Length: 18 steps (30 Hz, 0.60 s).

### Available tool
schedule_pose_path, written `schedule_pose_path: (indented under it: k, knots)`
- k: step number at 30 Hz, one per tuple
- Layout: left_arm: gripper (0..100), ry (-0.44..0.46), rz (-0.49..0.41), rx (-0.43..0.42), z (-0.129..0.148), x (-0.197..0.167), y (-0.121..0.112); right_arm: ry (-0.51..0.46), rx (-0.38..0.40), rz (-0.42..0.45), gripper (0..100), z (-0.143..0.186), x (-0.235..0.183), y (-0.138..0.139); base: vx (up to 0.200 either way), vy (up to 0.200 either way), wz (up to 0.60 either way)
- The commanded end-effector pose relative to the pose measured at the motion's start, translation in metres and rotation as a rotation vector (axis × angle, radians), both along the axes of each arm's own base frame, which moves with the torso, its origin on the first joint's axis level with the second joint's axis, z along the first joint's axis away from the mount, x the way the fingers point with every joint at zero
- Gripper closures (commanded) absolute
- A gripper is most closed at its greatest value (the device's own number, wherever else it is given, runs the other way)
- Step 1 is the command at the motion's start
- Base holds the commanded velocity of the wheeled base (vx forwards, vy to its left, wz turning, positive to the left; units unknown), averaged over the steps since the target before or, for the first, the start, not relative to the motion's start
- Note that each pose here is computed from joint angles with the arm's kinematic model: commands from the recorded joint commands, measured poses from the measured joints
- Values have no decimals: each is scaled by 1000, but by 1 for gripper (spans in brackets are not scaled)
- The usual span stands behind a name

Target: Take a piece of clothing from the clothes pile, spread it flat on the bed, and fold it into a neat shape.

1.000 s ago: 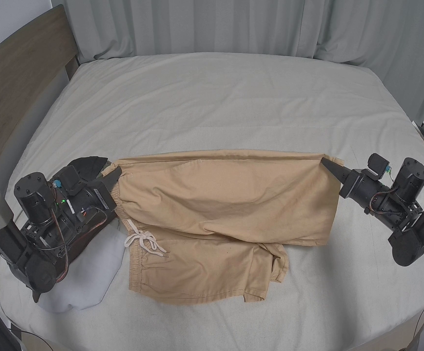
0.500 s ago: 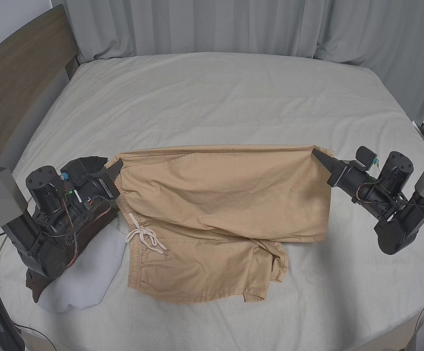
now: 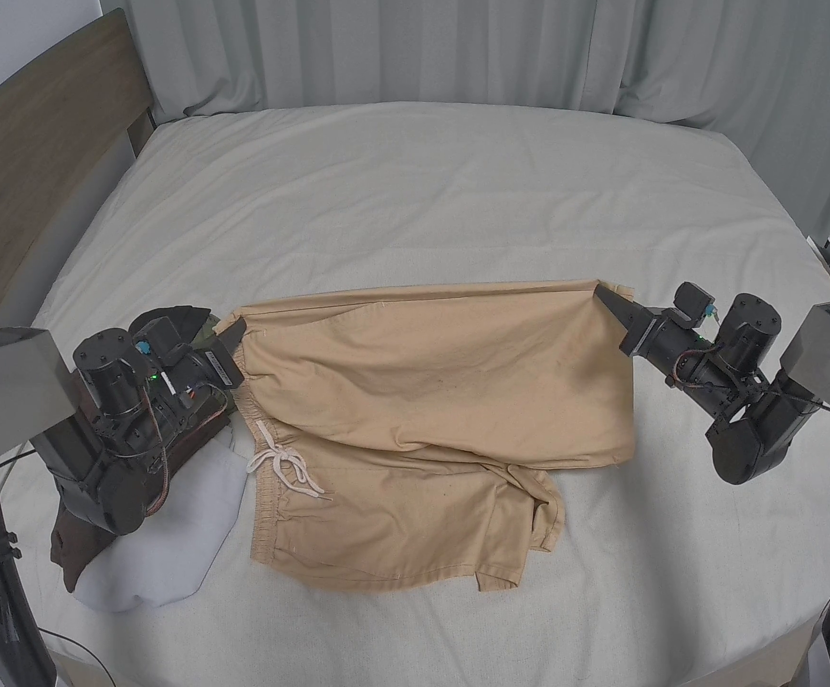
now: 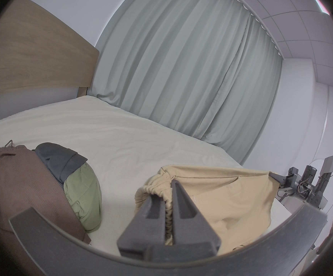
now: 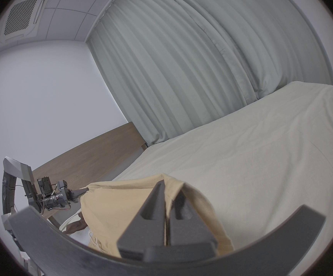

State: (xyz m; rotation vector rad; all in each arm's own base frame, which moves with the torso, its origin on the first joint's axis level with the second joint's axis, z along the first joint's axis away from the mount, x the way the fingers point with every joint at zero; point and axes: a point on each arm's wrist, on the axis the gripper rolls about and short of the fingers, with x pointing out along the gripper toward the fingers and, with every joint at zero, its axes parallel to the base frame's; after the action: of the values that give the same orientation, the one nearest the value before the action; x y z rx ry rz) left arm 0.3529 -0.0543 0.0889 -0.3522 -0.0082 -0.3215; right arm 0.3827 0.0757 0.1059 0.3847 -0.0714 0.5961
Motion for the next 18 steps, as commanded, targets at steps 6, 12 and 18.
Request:
schedule_pose_path:
  k: [6,12,18]
  knots:
    - [100,0,25,-5,-17,23,-4,-18,9,-27,100,-12,22,3,0,0,0]
    - [100,-27,74,-15,-20,37,-7,-27,11,-35,100,-22,39,3,0,0,0]
    - [100,-44,89,-32,-26,52,-9,-36,12,-46,100,-27,56,0,0,0,0]
